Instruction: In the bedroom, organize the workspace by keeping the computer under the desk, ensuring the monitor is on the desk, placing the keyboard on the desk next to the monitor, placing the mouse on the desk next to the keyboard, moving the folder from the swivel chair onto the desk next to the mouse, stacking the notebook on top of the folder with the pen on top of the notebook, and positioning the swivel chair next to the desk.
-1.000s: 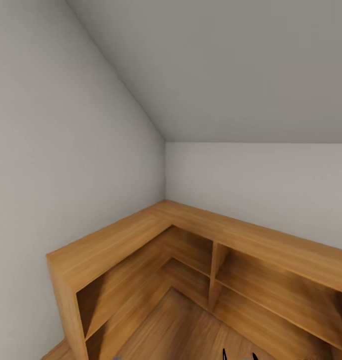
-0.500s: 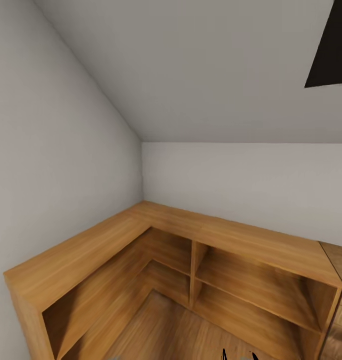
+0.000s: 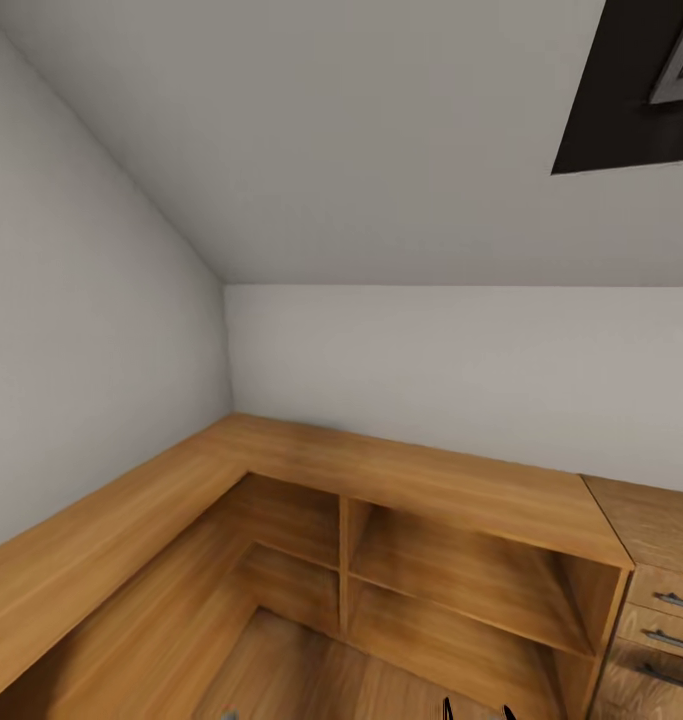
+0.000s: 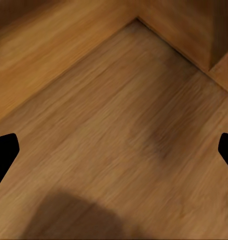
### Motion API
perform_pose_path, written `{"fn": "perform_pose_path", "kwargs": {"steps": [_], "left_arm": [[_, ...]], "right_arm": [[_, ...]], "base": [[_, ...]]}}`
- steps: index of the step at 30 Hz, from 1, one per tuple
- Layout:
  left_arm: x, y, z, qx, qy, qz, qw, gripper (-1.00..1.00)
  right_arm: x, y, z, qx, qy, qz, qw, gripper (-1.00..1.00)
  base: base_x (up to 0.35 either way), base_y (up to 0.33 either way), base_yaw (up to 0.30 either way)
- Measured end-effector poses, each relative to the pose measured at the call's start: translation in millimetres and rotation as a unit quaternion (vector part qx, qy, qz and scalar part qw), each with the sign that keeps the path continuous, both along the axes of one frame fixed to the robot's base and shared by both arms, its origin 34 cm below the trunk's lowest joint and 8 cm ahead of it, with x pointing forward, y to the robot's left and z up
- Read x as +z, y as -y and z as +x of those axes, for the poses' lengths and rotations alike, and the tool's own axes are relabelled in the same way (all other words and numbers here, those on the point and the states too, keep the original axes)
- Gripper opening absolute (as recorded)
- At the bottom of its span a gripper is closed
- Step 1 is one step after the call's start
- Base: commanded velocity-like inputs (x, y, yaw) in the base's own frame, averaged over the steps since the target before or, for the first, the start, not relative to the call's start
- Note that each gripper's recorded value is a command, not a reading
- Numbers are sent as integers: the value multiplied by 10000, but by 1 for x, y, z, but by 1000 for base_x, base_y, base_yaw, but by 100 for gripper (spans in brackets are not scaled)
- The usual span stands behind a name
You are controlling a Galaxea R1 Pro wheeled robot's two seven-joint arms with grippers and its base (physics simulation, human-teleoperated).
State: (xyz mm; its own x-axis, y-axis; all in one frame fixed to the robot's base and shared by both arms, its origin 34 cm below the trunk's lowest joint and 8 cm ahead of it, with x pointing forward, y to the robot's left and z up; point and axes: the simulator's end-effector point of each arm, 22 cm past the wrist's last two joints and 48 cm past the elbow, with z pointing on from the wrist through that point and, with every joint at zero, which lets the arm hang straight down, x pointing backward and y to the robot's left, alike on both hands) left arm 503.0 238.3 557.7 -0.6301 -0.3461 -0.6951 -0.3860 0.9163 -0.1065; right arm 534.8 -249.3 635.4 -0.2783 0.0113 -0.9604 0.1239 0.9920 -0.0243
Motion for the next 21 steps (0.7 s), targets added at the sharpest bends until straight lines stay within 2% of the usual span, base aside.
{"fn": "perform_pose_path", "kwargs": {"steps": [11, 14, 21], "left_arm": [[0, 0, 0, 1, 0, 1, 10000, 100], [0, 0, 0, 0, -4, 3, 10000, 100], [-1, 0, 0, 1, -6, 2, 10000, 100]], "right_arm": [[0, 0, 0, 0, -1, 0, 10000, 100], [0, 0, 0, 1, -5, 0, 10000, 100], [-1, 0, 0, 6, -7, -4, 10000, 100]], "base": [[320, 14, -300], [-11, 242, -300], [-194, 155, -300]]}}
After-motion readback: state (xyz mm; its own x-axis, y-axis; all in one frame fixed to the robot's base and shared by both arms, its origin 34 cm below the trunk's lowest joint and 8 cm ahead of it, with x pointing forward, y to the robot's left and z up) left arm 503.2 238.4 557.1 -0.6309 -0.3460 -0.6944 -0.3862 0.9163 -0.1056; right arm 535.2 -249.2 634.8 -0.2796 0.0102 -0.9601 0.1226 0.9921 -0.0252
